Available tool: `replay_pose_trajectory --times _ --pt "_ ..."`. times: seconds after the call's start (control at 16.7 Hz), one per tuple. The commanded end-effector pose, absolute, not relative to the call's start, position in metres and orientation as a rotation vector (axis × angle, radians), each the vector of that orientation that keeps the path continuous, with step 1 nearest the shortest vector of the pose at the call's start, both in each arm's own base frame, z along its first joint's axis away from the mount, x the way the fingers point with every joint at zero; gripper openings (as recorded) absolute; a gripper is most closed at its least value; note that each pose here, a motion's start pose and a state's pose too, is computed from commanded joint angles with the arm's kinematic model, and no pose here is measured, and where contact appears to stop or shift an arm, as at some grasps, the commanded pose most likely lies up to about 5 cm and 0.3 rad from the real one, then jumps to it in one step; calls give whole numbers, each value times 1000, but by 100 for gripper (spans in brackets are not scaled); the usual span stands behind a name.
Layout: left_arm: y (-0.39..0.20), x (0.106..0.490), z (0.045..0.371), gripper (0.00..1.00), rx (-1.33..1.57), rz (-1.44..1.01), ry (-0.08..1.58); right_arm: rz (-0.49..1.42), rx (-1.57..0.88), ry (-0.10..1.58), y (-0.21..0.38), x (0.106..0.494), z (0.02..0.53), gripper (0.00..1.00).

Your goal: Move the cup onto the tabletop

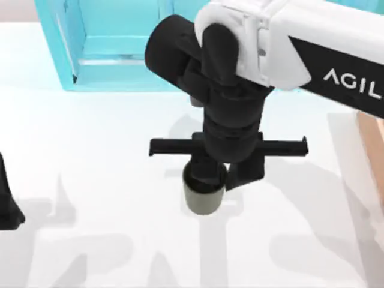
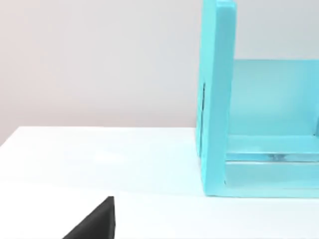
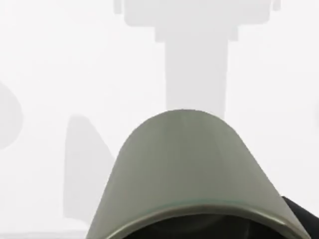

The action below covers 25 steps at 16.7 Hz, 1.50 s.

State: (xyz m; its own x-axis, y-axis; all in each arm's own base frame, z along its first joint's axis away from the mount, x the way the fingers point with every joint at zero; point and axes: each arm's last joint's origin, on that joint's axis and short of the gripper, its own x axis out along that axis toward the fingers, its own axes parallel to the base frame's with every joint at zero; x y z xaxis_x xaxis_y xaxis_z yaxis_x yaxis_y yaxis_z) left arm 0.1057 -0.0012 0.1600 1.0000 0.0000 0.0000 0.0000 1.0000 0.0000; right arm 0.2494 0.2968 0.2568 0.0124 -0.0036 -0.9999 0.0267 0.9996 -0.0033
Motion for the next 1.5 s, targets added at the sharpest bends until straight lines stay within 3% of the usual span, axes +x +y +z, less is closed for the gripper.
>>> replay_pose_trajectory --times 0.3,0.48,0.84,1.5 --pt "-1 106 160 100 0 0 0 -9 12 1557 378 169 251 0" --pt "-1 106 160 100 0 0 0 -5 11 1557 395 145 249 0" --pt "-1 106 160 100 0 0 0 -7 14 1558 396 144 248 0" --pt "-1 106 160 100 0 0 0 -5 11 1557 405 144 185 0"
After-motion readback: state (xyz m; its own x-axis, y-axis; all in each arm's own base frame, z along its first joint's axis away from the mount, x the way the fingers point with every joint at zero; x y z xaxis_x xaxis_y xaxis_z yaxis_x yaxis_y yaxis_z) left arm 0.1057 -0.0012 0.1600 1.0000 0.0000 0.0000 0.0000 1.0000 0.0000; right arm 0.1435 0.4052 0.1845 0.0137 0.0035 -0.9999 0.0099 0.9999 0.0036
